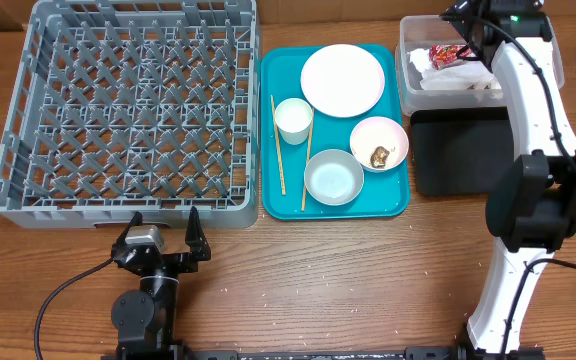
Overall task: Sort waste into correct bins and load items into the dishwasher
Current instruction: 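Carry the wrapper and tissue right and drop them into the clear bin, then move the right gripper to the pink bowl and grasp its rim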
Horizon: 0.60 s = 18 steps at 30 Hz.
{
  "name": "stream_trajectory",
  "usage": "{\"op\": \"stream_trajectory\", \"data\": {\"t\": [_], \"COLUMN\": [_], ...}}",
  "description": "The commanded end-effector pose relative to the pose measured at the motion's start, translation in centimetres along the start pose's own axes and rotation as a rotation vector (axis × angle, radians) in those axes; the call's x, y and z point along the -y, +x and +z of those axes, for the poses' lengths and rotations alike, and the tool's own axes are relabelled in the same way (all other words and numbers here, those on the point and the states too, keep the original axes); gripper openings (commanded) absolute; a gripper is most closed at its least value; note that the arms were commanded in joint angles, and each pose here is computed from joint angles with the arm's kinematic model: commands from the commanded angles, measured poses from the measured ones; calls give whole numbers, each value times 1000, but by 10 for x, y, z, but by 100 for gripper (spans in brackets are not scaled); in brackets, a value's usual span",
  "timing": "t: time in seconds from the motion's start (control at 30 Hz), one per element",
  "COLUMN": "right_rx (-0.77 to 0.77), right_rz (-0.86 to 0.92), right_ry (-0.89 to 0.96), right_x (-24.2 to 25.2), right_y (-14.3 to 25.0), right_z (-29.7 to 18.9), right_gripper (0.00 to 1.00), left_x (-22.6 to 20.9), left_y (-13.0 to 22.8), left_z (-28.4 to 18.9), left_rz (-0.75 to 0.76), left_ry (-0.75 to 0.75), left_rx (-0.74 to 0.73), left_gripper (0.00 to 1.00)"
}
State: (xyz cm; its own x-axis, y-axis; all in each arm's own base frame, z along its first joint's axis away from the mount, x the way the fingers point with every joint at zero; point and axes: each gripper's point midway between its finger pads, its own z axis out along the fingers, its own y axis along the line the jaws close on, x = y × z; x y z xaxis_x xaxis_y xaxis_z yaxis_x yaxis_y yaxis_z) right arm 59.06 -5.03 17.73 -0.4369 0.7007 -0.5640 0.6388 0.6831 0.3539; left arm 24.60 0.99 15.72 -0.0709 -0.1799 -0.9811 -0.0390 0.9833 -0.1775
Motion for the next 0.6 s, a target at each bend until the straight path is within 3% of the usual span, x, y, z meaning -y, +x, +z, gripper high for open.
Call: {"op": "stream_trajectory", "data": {"t": [0.0,0.1,0.27,0.33,0.43,0.57], "right_rx": [44,-54,-240,-309,-336,-376], "right_rz": [-142,-196,-332,-454,-533,-628], "right_ry": [-269,-371,-352,-290,-203,-113], "right_x": [-54,-62,-56,-57,-56,-57], "right_y": [-35,-14,55,96,127,168], "right_z": [-111,-165,-214,-209,-194,-165], "right_gripper": [100,100,100,93,81,73], "left_x": [-3,-3,-3,-3,-3,-3], "left_y": [1,1,1,1,1,1], "left_z": [0,0,0,0,0,0], "left_rz": [18,18,18,18,18,18], "left_ry": [-11,-11,-11,-11,-11,-11], "left_rx": [0,0,0,0,0,0], "left_gripper": [100,100,100,100,100,100]}}
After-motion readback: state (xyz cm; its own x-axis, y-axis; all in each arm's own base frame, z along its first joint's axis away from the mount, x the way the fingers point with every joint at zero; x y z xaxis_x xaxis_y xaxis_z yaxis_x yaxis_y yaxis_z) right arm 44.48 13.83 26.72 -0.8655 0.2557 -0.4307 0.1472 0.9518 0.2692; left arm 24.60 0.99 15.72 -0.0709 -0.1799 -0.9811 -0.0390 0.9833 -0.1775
